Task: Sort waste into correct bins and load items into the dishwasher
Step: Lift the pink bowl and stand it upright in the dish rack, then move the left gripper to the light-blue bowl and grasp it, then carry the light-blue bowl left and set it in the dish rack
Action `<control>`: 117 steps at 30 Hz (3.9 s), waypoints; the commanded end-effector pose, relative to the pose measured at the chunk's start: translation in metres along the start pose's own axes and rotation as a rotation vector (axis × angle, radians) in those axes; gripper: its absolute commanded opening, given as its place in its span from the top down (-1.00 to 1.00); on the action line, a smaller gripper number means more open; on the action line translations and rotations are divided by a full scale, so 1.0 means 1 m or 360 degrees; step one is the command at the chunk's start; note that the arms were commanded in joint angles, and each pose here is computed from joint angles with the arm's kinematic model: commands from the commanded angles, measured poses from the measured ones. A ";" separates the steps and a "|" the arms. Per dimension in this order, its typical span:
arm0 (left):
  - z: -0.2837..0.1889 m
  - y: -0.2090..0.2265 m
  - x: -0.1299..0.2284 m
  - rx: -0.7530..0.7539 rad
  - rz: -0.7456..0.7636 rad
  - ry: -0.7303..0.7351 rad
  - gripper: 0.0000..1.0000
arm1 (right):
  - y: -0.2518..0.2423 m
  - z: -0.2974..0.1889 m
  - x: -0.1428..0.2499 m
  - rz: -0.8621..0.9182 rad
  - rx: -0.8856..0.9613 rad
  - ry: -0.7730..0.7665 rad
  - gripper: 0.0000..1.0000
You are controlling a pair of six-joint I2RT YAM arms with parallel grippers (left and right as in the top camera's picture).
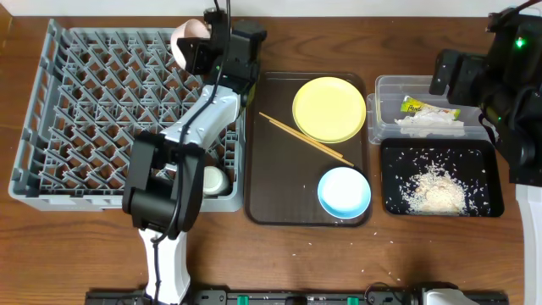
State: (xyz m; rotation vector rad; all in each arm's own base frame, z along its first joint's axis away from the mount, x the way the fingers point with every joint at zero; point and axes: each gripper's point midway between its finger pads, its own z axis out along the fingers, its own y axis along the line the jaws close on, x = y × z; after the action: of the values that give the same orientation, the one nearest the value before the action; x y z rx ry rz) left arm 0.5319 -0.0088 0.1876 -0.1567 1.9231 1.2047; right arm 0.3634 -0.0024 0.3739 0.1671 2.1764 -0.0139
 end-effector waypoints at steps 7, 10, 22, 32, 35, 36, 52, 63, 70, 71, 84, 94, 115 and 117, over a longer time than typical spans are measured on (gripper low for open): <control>-0.011 0.003 0.003 -0.0069 0.0060 0.0001 0.86 | -0.004 -0.001 0.000 0.0022 0.0027 -0.0004 -0.98; -0.014 0.000 0.005 -0.0063 0.0103 0.0007 0.86 | -0.004 -0.001 0.000 0.0022 0.0027 -0.0004 -0.99; -0.039 -0.012 0.006 -0.0036 0.0190 -0.0020 0.85 | -0.004 -0.001 0.000 0.0021 0.0028 -0.0003 -0.98; -0.064 -0.066 0.032 0.0422 0.0077 0.0053 0.24 | -0.004 -0.001 0.001 0.0021 0.0029 0.0004 -0.98; -0.068 -0.078 0.033 0.0537 0.0064 0.0060 0.10 | -0.005 -0.001 0.004 0.0018 0.0031 0.0023 -0.99; -0.069 -0.079 0.032 0.0553 0.0057 0.0059 0.07 | -0.005 -0.001 0.006 0.0017 0.0032 0.0034 -0.99; -0.120 -0.126 0.005 0.1325 -0.0166 0.0073 -0.37 | -0.008 -0.002 0.027 0.0001 0.0053 0.0172 -0.99; -0.229 -0.018 -0.011 0.2054 -0.0151 0.0188 -0.42 | -0.008 -0.002 0.027 0.0001 0.0053 0.0172 -0.99; -0.295 -0.042 0.090 0.2223 0.0001 0.0940 -0.40 | -0.008 -0.002 0.027 0.0001 0.0053 0.0172 -0.98; -0.303 -0.054 0.100 0.2213 0.0010 0.0998 -0.40 | -0.008 -0.002 0.027 0.0001 0.0053 0.0171 -0.98; -0.358 -0.118 0.172 0.2152 0.0269 0.1273 -0.32 | -0.008 -0.002 0.027 0.0001 0.0053 0.0171 -0.98; -0.361 -0.141 0.194 0.2111 0.0284 0.1384 -0.08 | -0.008 -0.002 0.027 0.0001 0.0053 0.0171 -0.98; -0.295 -0.059 0.087 0.1755 0.0014 0.0652 0.85 | -0.008 -0.002 0.027 0.0001 0.0053 0.0172 -0.98; -0.246 0.005 0.051 0.1330 -0.0088 0.0343 0.85 | -0.008 -0.002 0.027 0.0001 0.0053 0.0173 -0.98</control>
State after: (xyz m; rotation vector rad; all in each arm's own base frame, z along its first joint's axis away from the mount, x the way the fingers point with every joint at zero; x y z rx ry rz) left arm 0.3141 -0.2603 0.1216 0.2242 2.7716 -0.1371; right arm 0.3463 -0.0032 0.3523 0.1674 2.2887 -0.0294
